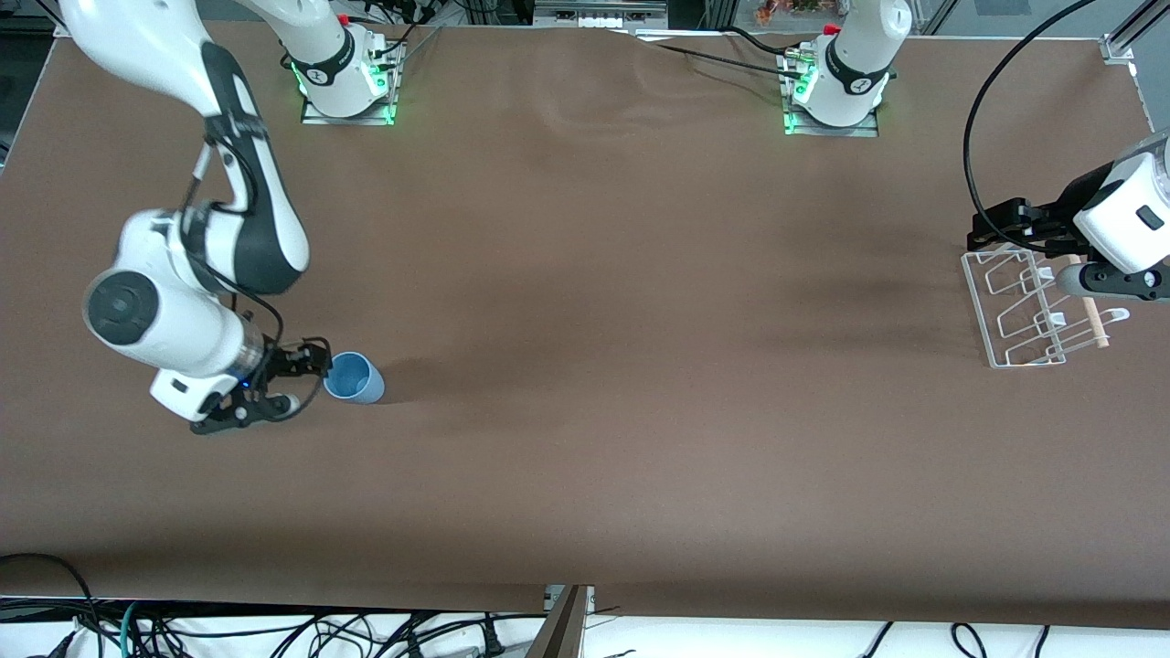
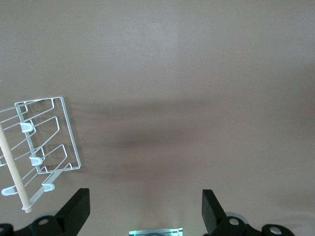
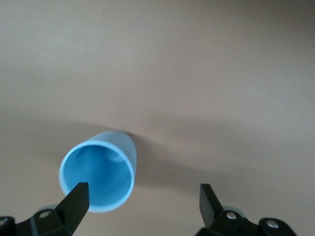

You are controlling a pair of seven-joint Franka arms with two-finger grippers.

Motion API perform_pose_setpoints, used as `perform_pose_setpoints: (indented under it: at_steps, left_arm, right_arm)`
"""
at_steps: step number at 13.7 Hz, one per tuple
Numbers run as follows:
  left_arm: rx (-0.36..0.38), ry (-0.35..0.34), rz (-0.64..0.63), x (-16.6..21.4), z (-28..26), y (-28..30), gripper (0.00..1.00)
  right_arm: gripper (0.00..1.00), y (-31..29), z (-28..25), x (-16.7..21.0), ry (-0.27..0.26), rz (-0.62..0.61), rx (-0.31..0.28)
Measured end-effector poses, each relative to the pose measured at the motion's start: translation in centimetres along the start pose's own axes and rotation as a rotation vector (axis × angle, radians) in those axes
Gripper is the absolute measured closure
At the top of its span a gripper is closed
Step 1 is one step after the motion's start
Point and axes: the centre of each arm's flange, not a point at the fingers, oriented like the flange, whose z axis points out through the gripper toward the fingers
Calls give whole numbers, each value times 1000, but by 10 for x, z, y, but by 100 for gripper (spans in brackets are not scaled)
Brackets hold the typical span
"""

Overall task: Transfer cup to left arm and place on rack
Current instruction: 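Reach the right gripper down to the blue cup and grasp it, then lift the cup with the right gripper while the left gripper approaches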

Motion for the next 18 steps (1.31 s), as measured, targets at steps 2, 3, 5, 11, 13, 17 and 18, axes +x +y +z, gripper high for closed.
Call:
perform_pose_setpoints:
  at_steps: [2,3,5,11,13,17,18]
  left_arm:
    - [0,4,1,1,-1,0,0]
    - [0,7,1,1,-3,0,0]
    - [-1,9,1,3,-3,0,0]
    - [-3,-16,-1,14,11,-2,0]
    - [-4,-21,-3,17,14,-3,0]
    - [-4,-26,72,20,18,3,0]
    - [-5,-19,129,23,21,6,0]
  right_arm:
    - [1,-1,19,2,-11,0,-3]
    - [1,-1,24,2,-17,0,-2]
    - [1,-4,33,1,-28,17,26]
    - [35,-10,75,-1,-74,51,76]
    - [57,-14,75,-1,-74,46,77]
    - [95,-22,71,2,-68,64,81]
    - [95,-26,69,2,-73,78,82]
